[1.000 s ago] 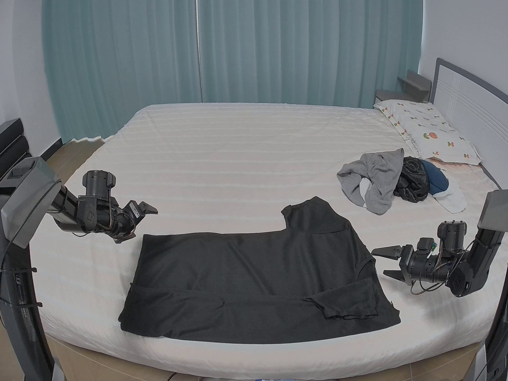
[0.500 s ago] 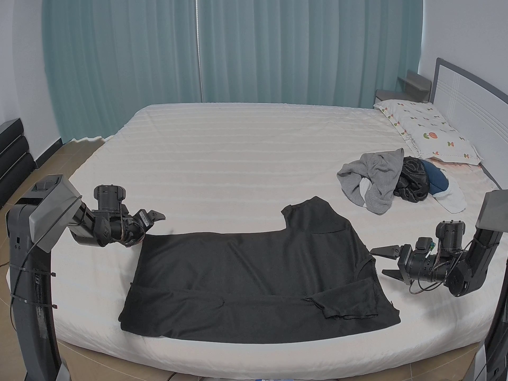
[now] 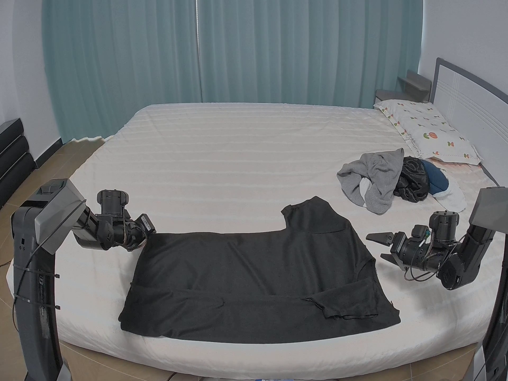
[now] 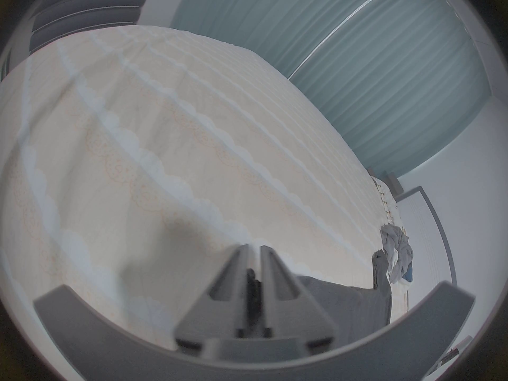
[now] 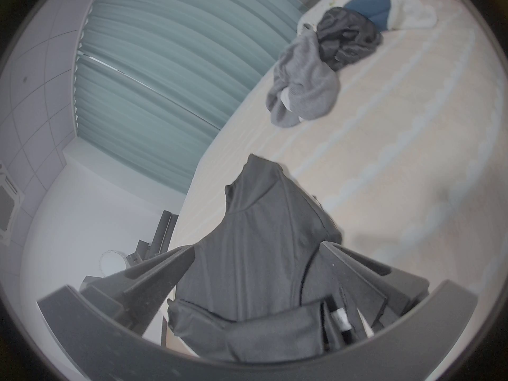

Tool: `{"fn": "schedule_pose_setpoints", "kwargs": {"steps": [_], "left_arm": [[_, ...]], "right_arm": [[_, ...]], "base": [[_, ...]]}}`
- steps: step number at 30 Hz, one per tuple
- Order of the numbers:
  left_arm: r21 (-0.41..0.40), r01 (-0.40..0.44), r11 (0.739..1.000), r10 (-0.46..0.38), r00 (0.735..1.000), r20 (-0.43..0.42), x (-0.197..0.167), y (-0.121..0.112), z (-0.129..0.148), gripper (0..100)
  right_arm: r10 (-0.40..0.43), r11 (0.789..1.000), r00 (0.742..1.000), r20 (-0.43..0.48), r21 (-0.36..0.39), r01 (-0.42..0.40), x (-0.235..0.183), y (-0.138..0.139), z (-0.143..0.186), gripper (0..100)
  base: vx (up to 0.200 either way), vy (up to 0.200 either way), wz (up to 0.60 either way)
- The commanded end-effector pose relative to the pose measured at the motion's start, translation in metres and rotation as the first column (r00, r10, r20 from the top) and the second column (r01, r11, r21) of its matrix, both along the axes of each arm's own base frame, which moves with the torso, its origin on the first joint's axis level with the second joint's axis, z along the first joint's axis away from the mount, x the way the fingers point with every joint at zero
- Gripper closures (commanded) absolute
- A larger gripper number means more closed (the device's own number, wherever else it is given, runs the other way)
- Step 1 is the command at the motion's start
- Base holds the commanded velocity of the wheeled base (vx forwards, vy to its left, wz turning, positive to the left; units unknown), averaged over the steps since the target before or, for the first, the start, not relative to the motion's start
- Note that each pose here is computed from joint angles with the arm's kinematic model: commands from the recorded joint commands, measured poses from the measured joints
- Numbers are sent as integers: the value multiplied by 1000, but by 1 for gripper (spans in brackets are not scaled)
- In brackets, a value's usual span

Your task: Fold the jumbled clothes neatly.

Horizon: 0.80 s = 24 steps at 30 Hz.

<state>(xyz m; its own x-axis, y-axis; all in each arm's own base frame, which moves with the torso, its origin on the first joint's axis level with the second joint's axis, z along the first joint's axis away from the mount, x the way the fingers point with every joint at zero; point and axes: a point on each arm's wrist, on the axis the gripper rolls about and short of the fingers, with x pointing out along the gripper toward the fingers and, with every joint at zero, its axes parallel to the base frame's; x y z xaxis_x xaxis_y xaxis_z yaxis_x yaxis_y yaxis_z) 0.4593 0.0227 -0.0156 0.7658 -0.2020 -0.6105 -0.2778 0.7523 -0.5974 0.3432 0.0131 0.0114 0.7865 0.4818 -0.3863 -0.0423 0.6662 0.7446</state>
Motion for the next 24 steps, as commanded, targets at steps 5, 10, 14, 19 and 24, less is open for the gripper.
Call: {"fn": "schedule_pose_setpoints", "kwargs": {"steps": [5, 10, 14, 19, 24], "left_arm": [[-55, -97, 994, 100, 993, 66, -3, 8, 28, 100], [-62, -98, 993, 102, 992, 71, -7, 6, 34, 100], [-63, -96, 993, 100, 993, 63, -9, 5, 33, 100], [-63, -95, 993, 98, 993, 58, -10, 4, 32, 100], [-63, -95, 993, 98, 994, 52, -11, 4, 30, 100]], "right_arm": [[-9, 1000, 1000, 12, -29, 10, 56, 15, 7, 0], [-41, 997, 999, 26, -62, 43, 89, 27, 1, 0], [-10, 995, 1000, 0, -102, 10, 106, 35, -4, 0], [-31, 983, 999, 10, -183, 32, 128, 41, -11, 0], [-31, 979, 1000, -5, -200, 29, 143, 50, -15, 0]], "base": [[0, 0, 0], [0, 0, 0], [0, 0, 0], [0, 0, 0], [0, 0, 0]]}}
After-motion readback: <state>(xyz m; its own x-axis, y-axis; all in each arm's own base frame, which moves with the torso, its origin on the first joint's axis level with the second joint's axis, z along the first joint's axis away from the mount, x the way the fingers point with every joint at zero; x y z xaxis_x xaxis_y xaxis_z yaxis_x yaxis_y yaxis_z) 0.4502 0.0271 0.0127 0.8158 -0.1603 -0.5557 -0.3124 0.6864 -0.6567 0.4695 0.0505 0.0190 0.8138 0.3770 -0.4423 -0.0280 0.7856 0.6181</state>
